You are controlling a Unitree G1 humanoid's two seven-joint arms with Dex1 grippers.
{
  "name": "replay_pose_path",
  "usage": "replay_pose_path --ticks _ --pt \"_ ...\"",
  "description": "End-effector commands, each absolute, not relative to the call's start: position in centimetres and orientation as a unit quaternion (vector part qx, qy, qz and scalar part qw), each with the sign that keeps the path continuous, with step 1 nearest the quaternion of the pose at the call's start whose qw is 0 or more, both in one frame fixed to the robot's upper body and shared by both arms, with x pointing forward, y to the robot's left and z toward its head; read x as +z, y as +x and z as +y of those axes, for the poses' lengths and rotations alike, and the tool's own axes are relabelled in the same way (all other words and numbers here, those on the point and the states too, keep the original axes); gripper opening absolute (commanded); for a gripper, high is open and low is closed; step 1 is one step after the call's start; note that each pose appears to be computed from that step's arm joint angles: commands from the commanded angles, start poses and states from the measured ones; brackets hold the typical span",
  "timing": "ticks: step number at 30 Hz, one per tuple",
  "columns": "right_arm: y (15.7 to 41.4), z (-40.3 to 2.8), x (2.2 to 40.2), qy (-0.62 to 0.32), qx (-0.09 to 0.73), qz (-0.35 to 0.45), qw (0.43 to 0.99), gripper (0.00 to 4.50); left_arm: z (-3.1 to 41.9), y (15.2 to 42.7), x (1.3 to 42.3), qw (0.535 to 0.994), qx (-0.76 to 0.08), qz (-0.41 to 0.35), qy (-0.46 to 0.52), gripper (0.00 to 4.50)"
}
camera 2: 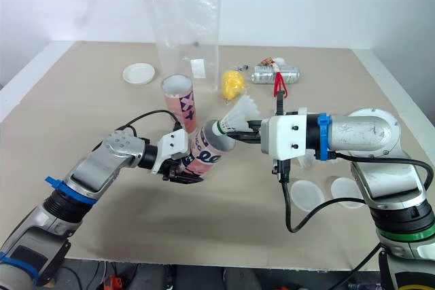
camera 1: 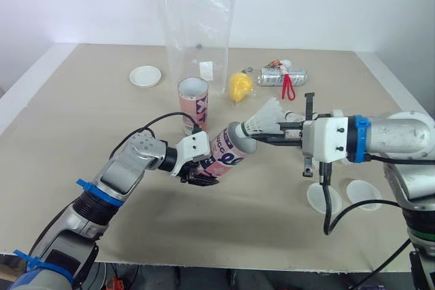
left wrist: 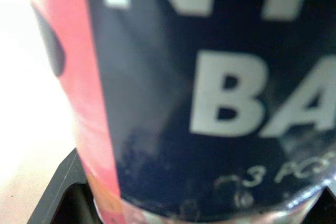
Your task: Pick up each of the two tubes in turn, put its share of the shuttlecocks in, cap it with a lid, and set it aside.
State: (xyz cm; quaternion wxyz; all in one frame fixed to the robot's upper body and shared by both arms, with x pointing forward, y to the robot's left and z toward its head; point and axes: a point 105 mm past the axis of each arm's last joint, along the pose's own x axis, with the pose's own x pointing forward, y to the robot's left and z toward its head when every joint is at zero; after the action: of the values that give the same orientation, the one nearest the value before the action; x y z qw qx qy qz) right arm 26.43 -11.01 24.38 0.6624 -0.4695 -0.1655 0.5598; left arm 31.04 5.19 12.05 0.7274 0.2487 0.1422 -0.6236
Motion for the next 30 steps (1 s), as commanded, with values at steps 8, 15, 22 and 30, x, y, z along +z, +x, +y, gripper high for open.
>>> replay_pose_path --ticks 8,15,22,30 --pt "25.8 -10.5 25.9 -0.464 0.578 -0.183 0.646 2.7 5.1 31.0 12.9 0.727 -0.621 0.126 0.264 2.92" --pt "26.3 -13.2 29.2 -0.323 0.524 -0.178 0.768 4.4 5.5 31.1 12.7 0.725 -0.62 0.13 0.271 2.92" --pt "26.8 -20.9 24.9 -0.103 0.292 -0.112 0.944 4.4 4.9 30.8 12.6 0.709 -0.636 0.127 0.277 2.92" --pt "23.7 -24.6 18.2 -0.045 0.161 -0.016 0.986 4.4 4.6 31.1 12.7 0.707 -0.639 0.123 0.275 2.92"
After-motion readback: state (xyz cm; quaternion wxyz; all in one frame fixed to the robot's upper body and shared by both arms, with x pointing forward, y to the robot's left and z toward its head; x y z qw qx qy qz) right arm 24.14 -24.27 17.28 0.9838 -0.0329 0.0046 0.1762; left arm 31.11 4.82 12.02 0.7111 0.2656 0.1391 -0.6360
